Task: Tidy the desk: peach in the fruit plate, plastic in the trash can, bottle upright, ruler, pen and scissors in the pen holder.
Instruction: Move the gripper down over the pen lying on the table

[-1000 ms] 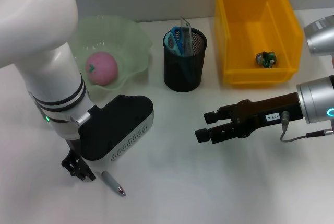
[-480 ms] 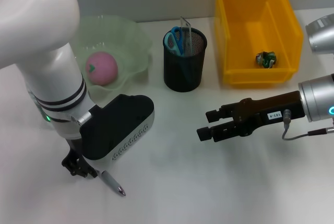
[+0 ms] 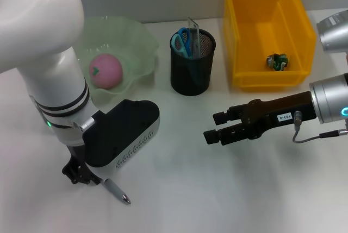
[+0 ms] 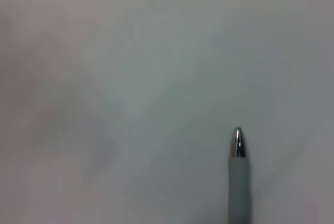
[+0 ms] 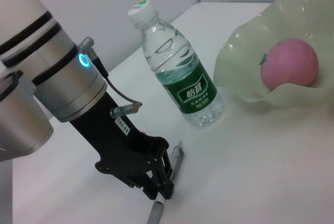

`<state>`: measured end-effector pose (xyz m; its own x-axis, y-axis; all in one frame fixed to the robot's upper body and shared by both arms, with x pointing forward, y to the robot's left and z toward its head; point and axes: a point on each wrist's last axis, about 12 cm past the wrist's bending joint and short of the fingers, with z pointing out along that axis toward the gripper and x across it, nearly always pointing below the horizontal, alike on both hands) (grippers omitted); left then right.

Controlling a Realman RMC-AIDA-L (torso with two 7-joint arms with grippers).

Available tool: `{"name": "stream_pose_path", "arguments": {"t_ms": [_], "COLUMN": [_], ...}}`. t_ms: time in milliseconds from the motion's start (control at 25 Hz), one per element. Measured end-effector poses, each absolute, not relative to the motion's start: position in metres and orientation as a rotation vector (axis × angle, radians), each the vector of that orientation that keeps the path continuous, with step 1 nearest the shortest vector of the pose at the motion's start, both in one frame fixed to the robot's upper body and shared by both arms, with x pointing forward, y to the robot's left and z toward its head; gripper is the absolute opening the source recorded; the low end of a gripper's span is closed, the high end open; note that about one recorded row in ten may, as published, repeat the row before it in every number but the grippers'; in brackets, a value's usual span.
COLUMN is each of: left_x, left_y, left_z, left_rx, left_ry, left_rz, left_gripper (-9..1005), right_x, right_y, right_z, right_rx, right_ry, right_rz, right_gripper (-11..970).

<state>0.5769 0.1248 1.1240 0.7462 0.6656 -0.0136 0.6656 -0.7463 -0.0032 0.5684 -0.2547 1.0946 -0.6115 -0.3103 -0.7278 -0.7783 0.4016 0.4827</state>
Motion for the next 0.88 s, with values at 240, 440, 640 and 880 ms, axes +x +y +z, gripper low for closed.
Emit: {"name": "stream_pose_path", "arguments": {"t_ms": [240,440,640,880], "left_x": [0.5773,0.5774,0.5774,0.5772], "left_y": [0.1239,0.1242,0.1239,0.1235], "left_z": [1.1245,1.1243,1.1246,1.1246], "left_rx": [2.936,2.938,2.938,2.936], "left_ry": [1.116,1.119,1.118,1.118], "left_rz": [-0.014,-0.015,-0.016,-0.021], "left_gripper": [202,198,193,188], "right_x": [0.5684,0.5684,0.5684,0.5684], "right_y": [-0.2548,-0.2548,-0.2548,-0.2548], "right_z": [1.0947,1.0947,1.0947,1.0947], "right_rx": [-0.925,-0.925,-0.921,-0.918], "right_ry": [2.125,2.125,2.128,2.131], "right_rz": [1.142,1.142,1.144,1.146], "right_gripper": [823,824,823,823]}}
